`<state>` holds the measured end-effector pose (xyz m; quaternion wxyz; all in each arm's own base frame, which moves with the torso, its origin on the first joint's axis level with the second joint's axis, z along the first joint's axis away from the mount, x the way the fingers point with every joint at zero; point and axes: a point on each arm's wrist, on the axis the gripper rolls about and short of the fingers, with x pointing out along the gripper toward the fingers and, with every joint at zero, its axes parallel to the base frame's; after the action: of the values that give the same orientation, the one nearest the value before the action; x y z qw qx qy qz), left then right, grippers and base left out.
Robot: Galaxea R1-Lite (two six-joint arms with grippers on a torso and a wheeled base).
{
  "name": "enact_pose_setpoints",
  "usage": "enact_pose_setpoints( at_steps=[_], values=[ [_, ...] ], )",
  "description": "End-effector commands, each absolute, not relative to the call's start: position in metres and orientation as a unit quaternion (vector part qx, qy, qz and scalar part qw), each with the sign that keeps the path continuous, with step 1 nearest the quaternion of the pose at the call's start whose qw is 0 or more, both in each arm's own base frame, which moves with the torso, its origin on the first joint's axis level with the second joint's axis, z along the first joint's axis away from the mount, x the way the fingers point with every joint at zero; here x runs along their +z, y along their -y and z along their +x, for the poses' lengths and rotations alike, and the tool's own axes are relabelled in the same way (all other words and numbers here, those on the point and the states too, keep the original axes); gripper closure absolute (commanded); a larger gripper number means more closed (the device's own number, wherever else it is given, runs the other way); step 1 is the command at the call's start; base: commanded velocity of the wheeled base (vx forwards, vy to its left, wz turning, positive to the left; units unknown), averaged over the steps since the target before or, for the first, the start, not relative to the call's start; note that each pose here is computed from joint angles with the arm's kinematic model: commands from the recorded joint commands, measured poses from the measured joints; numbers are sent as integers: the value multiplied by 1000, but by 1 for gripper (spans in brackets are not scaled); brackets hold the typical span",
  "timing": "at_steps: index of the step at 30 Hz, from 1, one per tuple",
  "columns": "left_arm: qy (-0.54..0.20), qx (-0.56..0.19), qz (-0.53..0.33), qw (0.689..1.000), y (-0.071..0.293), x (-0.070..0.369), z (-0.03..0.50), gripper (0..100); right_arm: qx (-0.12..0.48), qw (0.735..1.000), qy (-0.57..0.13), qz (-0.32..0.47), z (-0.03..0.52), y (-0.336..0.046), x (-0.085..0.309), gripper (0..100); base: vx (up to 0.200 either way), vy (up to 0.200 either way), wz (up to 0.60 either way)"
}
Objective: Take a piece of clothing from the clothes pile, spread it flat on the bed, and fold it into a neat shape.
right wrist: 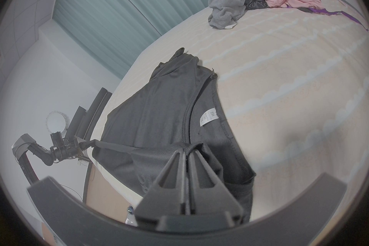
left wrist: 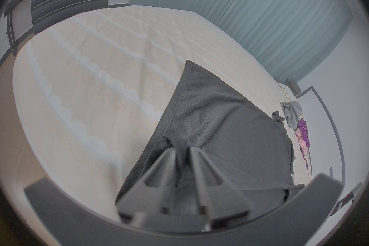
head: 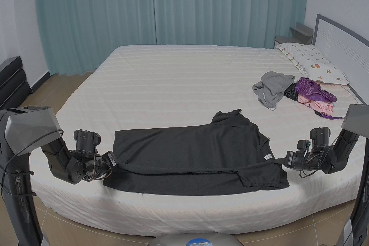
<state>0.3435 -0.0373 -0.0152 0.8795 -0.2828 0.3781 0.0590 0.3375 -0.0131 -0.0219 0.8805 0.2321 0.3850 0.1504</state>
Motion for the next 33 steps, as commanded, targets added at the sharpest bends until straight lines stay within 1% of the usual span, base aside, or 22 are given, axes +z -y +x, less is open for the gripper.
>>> enact_pose_setpoints(
  at_steps=[1, 5, 10, 16, 19, 24, 27, 30, 33],
  values=[
    [-381, 60, -286, 877, 38, -19, 345, 0, 153, 876, -393, 233, 339, 10, -29, 0, 0, 0, 0],
    [-371, 68, -308, 874, 38, -15, 348, 0, 149, 876, -386, 246, 340, 10, -24, 0, 0, 0, 0],
    [-369, 72, -314, 872, 36, -12, 345, 0, 138, 876, -375, 271, 336, 13, -12, 0, 0, 0, 0],
    [-352, 77, -344, 867, 34, 4, 338, 0, 127, 869, -378, 293, 315, 15, 2, 0, 0, 0, 0],
    [-352, 77, -362, 860, 36, 9, 332, 0, 121, 866, -375, 309, 295, 15, 8, 0, 0, 0, 0],
    [-354, 77, -373, 854, 40, 9, 332, 0, 119, 862, -352, 346, 284, 11, 4, 0, 0, 0, 0],
    [-358, 78, -372, 853, 40, 6, 332, 0, 124, 858, -348, 357, 284, 8, -4, 0, 0, -200, 0],
    [-360, 79, -375, 851, 42, 6, 331, 0, 125, 861, -341, 355, 286, 7, -10, 0, 0, -200, 0],
    [-358, 82, -381, 849, 42, 6, 331, 0, 123, 859, -347, 356, 284, 7, -12, 0, 0, 0, 0]
  ],
)
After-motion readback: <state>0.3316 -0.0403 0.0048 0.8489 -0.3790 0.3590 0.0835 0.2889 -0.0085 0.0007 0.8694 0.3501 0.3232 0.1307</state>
